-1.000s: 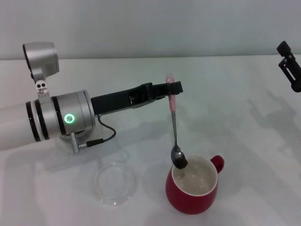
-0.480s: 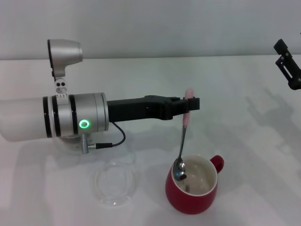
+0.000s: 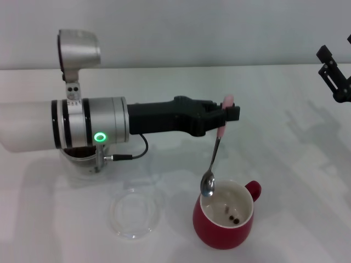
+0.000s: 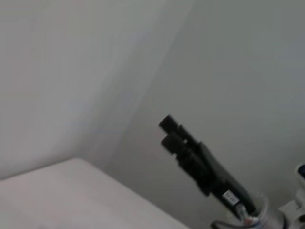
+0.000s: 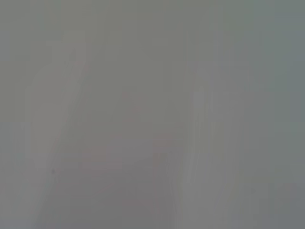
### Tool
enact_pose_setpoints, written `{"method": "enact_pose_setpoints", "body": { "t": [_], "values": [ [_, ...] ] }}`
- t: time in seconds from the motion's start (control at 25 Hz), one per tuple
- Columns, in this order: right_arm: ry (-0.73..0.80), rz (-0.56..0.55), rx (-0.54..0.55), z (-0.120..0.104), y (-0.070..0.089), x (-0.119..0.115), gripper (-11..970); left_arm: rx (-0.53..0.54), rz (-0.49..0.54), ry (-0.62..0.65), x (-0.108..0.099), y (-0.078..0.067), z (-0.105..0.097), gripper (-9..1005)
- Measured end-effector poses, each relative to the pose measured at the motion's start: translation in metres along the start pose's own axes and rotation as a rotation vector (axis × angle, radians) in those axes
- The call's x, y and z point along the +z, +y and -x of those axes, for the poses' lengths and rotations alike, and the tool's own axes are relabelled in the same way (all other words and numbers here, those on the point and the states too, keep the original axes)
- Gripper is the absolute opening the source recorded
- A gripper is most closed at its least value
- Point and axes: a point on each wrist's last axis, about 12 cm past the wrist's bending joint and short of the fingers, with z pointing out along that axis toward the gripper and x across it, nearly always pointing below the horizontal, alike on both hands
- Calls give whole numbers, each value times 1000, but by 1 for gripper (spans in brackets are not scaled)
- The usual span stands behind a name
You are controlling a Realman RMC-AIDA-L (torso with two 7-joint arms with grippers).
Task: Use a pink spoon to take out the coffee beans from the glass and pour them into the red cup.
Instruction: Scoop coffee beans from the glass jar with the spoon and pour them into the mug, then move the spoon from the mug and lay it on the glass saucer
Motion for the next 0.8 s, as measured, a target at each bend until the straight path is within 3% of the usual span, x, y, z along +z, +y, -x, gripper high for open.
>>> {"method": "enact_pose_setpoints", "body": {
  "t": [0.2, 0.32, 0.56, 0.8],
  "values": [
    [1, 1, -1, 0, 0, 3, 666, 9, -5, -49, -11, 0, 6, 135],
    [1, -2, -1, 0, 0, 3, 666, 9, 40, -82, -31, 3, 0, 135],
    [-1, -4, 4, 0, -1, 2, 666, -22, 193, -128, -83, 8, -27, 135],
    [2, 2, 5, 0, 0, 2, 666, -102, 310, -163, -116, 7, -63, 134]
  ]
}}
